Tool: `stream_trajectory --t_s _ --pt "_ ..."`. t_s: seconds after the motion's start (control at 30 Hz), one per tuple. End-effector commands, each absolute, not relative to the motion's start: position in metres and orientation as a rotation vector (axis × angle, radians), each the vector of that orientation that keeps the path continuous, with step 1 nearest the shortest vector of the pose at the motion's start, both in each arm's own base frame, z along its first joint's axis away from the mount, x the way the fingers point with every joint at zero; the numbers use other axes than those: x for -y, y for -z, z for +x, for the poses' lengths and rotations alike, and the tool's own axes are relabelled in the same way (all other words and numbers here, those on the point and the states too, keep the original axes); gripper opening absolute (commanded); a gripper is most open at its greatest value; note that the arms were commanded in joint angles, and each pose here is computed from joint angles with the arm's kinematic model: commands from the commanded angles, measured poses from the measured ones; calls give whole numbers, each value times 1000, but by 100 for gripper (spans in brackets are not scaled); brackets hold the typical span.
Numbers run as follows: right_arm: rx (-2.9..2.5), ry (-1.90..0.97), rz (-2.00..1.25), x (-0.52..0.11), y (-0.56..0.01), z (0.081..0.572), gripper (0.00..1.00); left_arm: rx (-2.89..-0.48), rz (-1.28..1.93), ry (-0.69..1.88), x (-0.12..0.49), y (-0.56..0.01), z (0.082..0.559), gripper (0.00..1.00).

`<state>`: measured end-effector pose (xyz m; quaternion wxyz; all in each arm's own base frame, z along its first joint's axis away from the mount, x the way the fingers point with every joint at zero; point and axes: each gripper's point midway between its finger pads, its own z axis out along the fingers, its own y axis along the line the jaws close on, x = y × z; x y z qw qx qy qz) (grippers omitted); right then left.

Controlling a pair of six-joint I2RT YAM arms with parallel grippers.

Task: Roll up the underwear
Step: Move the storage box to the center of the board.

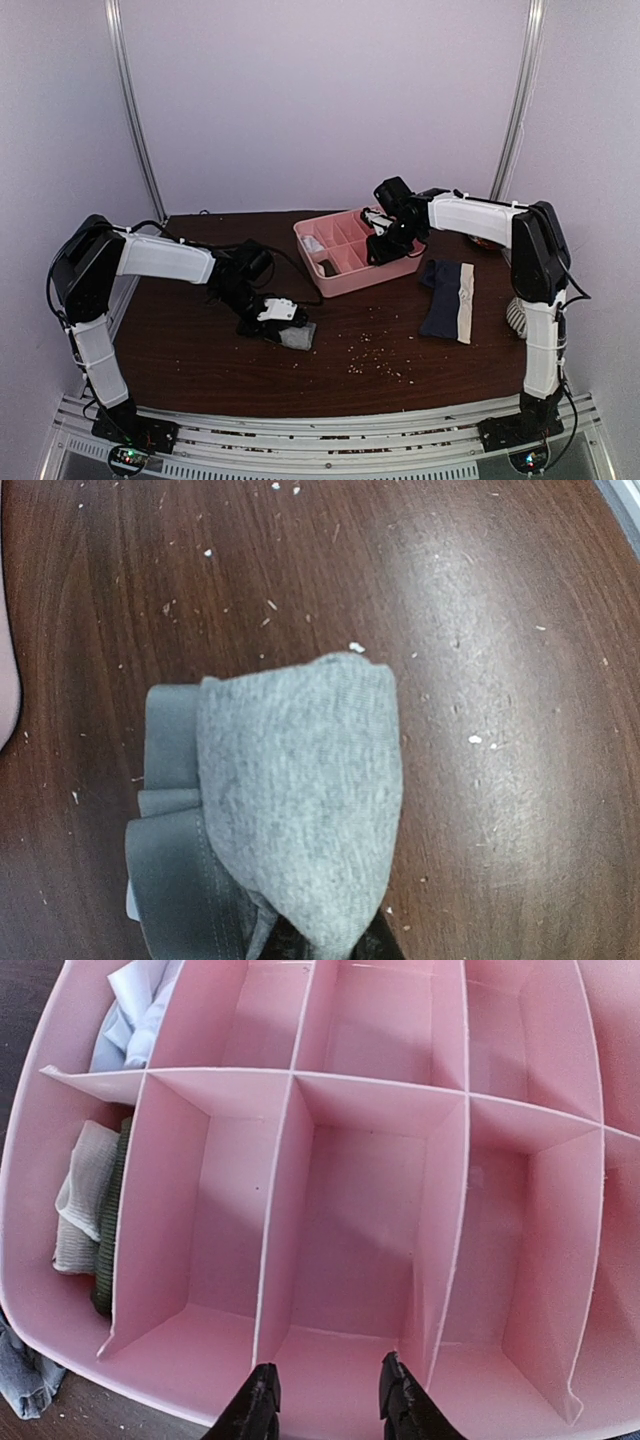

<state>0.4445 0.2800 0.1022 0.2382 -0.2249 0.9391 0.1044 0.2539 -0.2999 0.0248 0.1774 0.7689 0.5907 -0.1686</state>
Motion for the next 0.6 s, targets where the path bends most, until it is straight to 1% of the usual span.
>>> stream_trajectory --t_s 0.0,0.13,0.23,0.3,0.5,0.53,0.57 --pt "-2555 -324 -712 -300 -116 431 38 -1834 2283 499 278 9 226 7" --pt "-2392 -332 -810 -318 -156 411 45 -1848 2294 529 280 9 222 7" --pt "-2249 -391 -898 -339 -177 374 52 -1863 2296 563 281 7 218 7" --pt "-2187 -455 -932 -348 -180 351 56 -1880 2304 586 281 6 216 7" --pt "-2189 -709 -929 -356 -139 305 61 -1898 2350 700 283 2 205 7" --pt "-2190 -750 -936 -358 -132 299 66 -1897 2359 727 283 1 202 7" --pt "-2192 -778 -939 -359 -126 294 67 -1897 2365 752 284 0 200 7"
